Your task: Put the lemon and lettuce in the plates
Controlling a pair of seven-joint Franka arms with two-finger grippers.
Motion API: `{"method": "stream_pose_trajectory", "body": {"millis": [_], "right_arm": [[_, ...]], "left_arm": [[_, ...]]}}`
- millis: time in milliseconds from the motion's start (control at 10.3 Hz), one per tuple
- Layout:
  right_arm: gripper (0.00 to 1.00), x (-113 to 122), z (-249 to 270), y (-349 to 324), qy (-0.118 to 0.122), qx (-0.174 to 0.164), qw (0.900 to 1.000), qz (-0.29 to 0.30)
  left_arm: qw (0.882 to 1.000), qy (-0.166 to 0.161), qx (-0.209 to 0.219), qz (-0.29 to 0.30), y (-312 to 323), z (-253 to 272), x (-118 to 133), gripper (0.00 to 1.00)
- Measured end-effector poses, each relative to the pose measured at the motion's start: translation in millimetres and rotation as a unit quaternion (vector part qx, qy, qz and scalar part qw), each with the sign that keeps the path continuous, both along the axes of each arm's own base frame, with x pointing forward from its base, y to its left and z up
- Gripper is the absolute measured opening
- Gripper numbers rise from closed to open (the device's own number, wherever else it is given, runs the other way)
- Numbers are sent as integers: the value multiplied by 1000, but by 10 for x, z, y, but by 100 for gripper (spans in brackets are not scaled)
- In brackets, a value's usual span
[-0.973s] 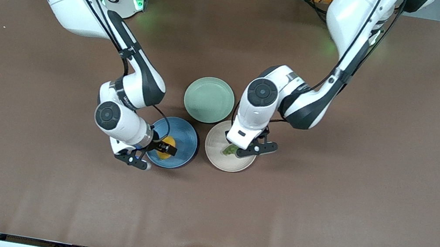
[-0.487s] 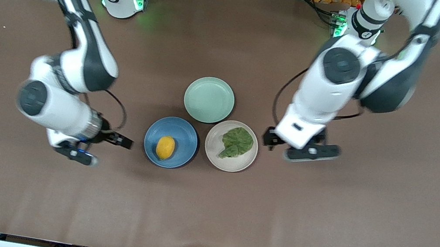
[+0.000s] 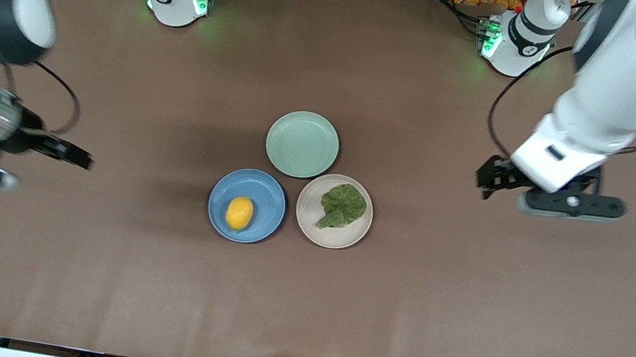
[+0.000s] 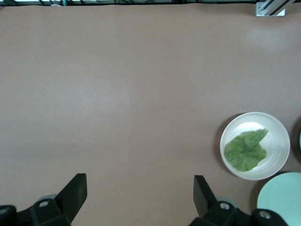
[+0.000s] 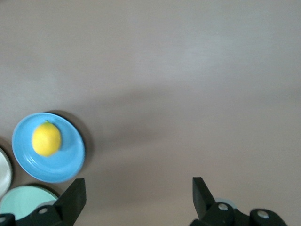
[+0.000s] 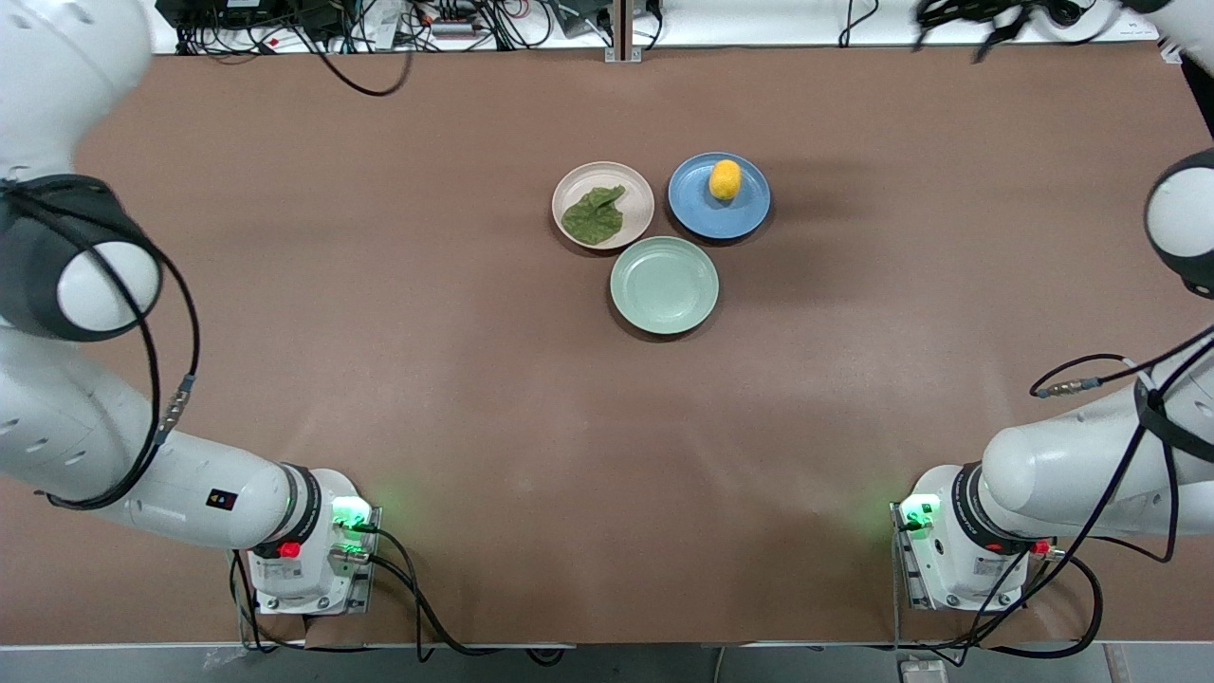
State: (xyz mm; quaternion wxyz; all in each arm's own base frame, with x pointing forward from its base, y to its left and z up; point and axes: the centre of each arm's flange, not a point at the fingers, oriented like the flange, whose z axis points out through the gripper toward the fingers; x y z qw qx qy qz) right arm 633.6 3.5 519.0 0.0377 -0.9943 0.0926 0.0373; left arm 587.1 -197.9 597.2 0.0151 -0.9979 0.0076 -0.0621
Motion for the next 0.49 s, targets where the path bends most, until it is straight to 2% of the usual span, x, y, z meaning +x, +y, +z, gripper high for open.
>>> {"method": "stream_pose_trajectory", "body": {"millis": [97, 195, 487], "right_arm": [[100, -141, 274, -318, 0, 6, 1000, 10], [100, -263, 527, -522, -10, 7, 1000, 14], [100, -509, 938, -362, -16, 0, 999, 36]], "left_arm": [[1000, 4, -7, -8, 227, 135, -34, 100], [1000, 8, -11, -8, 414, 238, -76, 100], [1000, 19, -5, -14, 555, 427, -250, 100]]}}
